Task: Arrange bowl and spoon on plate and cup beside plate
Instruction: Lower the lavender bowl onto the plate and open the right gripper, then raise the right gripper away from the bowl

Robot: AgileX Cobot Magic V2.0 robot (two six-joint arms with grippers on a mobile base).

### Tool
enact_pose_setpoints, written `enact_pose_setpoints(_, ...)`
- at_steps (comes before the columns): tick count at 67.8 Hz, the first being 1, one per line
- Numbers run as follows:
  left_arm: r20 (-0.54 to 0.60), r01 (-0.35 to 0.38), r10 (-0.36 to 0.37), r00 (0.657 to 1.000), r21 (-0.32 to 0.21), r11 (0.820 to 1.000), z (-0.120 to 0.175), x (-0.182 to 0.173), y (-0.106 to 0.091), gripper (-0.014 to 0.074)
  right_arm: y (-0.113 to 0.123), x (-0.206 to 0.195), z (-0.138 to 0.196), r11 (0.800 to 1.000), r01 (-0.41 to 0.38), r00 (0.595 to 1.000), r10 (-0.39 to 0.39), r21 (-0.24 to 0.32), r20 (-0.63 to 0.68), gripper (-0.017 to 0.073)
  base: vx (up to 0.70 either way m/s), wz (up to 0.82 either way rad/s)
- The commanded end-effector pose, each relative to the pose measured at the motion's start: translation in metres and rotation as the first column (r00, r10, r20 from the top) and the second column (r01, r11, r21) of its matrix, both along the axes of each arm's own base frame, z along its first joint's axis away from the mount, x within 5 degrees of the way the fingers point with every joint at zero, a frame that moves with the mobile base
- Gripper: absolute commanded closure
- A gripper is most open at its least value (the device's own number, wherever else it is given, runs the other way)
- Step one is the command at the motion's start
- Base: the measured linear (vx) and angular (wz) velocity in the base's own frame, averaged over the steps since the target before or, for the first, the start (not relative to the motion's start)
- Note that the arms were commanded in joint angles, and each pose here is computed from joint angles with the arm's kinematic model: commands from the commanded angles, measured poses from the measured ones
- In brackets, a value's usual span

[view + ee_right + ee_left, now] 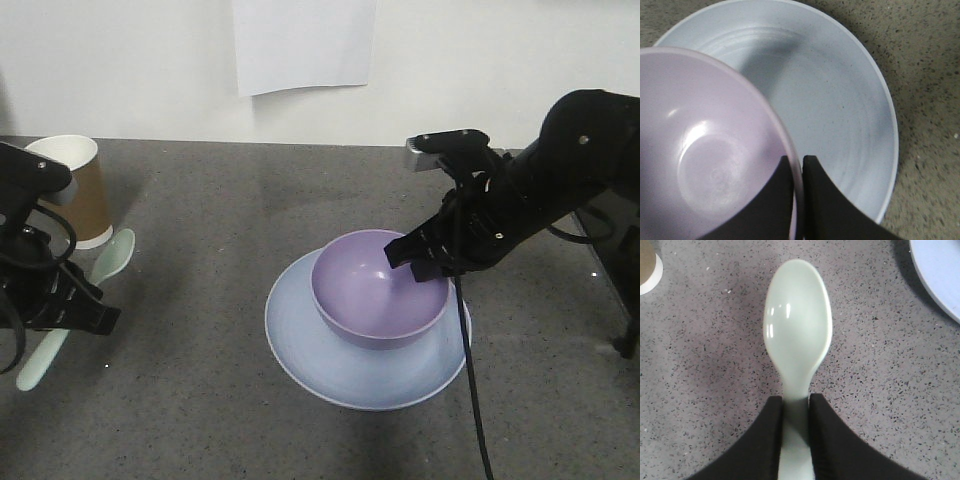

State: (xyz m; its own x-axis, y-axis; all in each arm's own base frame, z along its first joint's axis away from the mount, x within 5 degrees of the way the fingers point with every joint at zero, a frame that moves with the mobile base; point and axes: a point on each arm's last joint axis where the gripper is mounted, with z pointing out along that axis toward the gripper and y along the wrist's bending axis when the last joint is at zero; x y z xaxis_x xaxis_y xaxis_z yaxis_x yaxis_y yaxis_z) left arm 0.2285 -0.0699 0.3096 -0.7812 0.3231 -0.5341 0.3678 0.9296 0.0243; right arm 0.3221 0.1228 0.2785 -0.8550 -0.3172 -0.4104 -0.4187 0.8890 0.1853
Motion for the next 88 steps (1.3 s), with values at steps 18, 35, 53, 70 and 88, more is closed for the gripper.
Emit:
enact_pose_setpoints(18, 0.087, -0.004, 0.007, 0.996, -0.041, 0.999, 0.015, 0.0, -0.002, 0.0511, 0.007, 0.029, -0.014, 0.999, 0.042, 0.999, -0.043, 0.024, 0.03, 0.0543, 0.0, 0.0)
enact_pose_setpoints(35, 0.087, -0.004, 0.007, 0.996, -0.041, 0.999, 0.015, 0.0, -0.002, 0.0511, 0.007, 0.032, -0.016, 0.999, 0.048, 0.998, -0.049, 0.023, 0.041, 0.0364, 0.0, 0.0)
enact_pose_setpoints(53, 0.087, -0.004, 0.007, 0.996, -0.041, 0.999, 0.015, 0.0, -0.002, 0.0511, 0.005, 0.022, 0.005, 0.998, 0.044, 0.995, -0.047, 0.041, 0.085, 0.0143, 0.0, 0.0)
enact_pose_setpoints(70, 0.087, -0.004, 0.007, 0.996, -0.041, 0.999, 0.015, 0.0, -0.002, 0.0511, -0.012, -0.018, 0.063, 0.999, 0.039, 0.985, -0.042, 0.023, 0.168, 0.0156, 0.0, 0.0)
enact_pose_setpoints(88, 0.087, -0.004, 0.007, 0.996, -0.041, 0.999, 0.015, 0.0, -0.002, 0.0511, -0.035, -0.089, 0.105, 0.997, 0.049, 0.951, -0.064, 0.057, 0.303, 0.0218, 0.0, 0.0)
